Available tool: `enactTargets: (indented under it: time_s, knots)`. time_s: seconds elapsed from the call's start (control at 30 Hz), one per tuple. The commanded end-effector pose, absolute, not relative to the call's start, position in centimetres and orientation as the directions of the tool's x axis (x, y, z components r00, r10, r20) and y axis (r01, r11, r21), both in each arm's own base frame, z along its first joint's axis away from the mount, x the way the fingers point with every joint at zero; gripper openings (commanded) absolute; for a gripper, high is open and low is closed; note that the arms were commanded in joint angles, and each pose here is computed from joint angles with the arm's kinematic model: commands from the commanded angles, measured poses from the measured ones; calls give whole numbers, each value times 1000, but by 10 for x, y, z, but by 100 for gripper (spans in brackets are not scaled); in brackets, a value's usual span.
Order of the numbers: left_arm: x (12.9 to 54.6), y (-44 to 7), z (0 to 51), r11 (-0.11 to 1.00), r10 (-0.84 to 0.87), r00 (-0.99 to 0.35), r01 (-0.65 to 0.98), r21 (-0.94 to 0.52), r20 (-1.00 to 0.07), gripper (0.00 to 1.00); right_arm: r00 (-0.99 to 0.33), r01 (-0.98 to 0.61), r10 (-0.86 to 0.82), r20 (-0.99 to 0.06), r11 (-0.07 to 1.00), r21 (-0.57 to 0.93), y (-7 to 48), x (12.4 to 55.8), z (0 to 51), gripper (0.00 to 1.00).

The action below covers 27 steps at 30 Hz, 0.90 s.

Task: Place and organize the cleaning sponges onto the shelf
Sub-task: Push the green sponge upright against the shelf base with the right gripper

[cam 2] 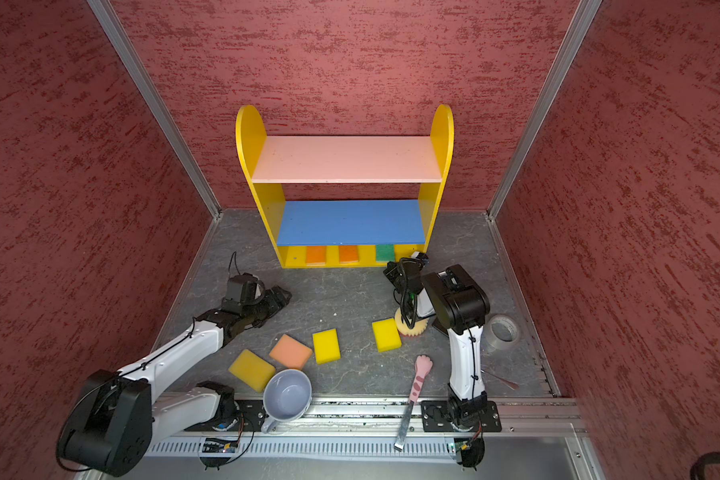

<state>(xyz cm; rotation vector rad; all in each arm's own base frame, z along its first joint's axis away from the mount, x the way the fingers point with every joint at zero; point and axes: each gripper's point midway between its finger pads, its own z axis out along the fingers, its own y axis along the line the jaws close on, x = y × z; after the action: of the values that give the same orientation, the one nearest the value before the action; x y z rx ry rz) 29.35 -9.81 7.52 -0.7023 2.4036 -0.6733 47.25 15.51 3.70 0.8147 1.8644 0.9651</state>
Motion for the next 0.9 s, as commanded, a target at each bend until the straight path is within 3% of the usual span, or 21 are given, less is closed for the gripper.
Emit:
enactTargets:
  time_s: [0.0, 0.57, 0.87]
  knots:
    - [297, -100, 76, 739, -603, -714, -331, -587, -356, 85, -442, 289, 827, -347, 498, 818, 142, 459, -6, 0]
    - [298, -107, 80, 750, -587, -720, -312, -583, -370, 85, -479, 201, 782, -398, 539, 818, 147, 431, 26, 0]
    - [295, -111, 87, 756, -579, -719, -295, -585, -385, 85, -582, 88, 664, -469, 625, 776, 207, 417, 42, 0]
